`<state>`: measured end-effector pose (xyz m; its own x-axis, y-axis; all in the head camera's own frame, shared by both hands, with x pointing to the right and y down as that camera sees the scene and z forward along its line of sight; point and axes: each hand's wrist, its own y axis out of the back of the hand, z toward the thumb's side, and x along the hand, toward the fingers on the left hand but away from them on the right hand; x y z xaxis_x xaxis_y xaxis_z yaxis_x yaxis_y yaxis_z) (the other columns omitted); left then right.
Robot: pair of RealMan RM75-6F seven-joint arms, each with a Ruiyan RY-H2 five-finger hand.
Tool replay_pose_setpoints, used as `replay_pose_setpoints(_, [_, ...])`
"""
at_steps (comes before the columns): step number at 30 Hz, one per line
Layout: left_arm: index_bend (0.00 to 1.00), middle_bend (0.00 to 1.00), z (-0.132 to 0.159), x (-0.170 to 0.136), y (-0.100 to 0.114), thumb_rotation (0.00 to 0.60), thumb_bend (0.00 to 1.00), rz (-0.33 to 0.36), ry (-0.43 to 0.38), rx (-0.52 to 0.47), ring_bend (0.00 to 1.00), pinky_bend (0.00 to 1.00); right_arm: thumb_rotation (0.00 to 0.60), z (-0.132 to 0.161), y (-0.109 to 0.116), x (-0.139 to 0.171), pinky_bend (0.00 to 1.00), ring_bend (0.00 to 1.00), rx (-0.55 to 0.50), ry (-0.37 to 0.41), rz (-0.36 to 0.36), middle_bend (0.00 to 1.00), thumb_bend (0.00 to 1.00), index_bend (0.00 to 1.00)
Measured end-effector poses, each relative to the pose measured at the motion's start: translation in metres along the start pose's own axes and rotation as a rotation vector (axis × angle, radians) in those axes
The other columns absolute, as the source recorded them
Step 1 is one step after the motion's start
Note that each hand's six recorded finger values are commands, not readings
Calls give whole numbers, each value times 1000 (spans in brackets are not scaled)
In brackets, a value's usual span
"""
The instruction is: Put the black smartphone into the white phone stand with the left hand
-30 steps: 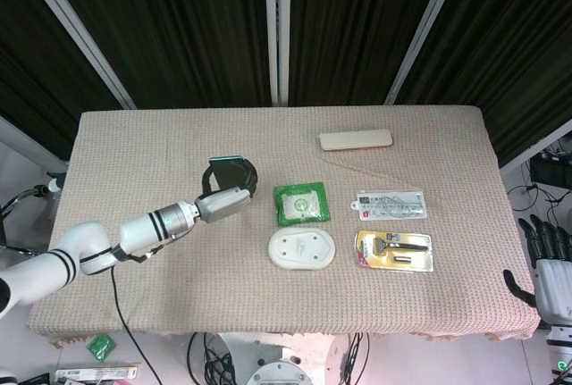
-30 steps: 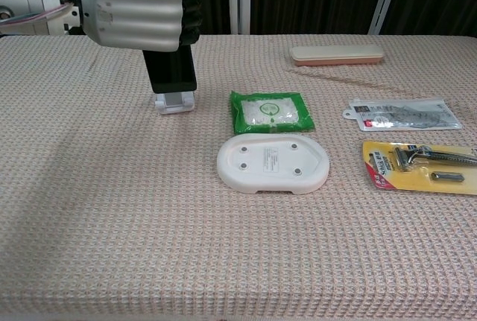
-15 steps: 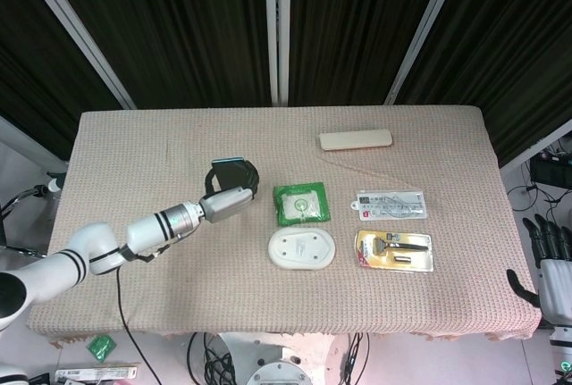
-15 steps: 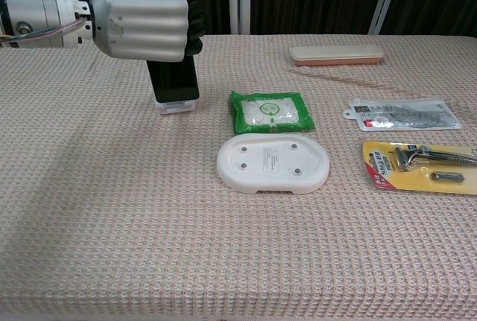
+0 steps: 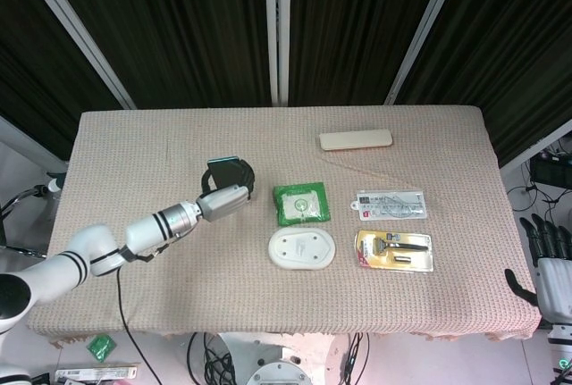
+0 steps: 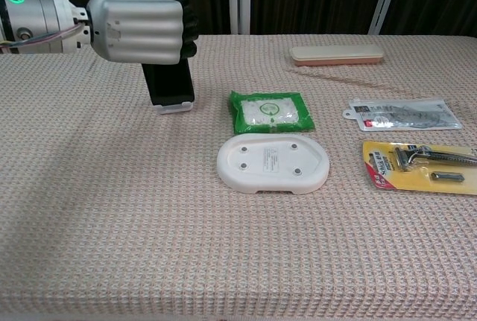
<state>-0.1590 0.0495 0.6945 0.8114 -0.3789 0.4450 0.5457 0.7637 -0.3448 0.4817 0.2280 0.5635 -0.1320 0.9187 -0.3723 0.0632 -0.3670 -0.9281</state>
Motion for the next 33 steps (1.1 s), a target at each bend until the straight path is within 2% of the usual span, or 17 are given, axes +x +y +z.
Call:
replay_pose_setpoints(7, [583,612,7,1,2,600,429,6,-13,-11,506,521,600,-1,0,-1,0,0,2,-4,1,0,215,0])
replay_pose_setpoints(9, [552,588,7,1,1,600,425,4,-13,-16,486,502,600,-1,1,-1,0,0,2,-6,-2,0,215,0])
replay_pose_setpoints(12, [410,459,8,1,-1,600,385,-11,-14,-25,395,435,600,-2,1,-1,0,0,3,-8,0,0,214,0])
replay_pose_setpoints(14, [255,316,9,0,-3,600,330,-25,-16,-32,304,381,600,-2,1,-1,0,0,2,-8,1,0,214,0])
replay_pose_setpoints(16, [147,232,10,0,-4,600,296,-40,-18,-40,239,345,600,-3,1,0,0,0,1,-9,3,0,215,0])
replay_pose_setpoints(19, [68,138,10,-1,-5,600,252,-62,-18,-54,161,305,600,-3,0,0,0,0,1,-12,4,0,218,0])
replay_pose_setpoints(23, [32,67,9,-2,-5,600,203,-81,-15,-74,121,279,600,-4,0,0,0,0,2,-16,4,0,218,0])
replay_pose_setpoints(33, [7,25,5,-9,-3,600,148,-86,4,-113,89,254,600,-4,1,0,0,0,-3,-18,2,0,218,0])
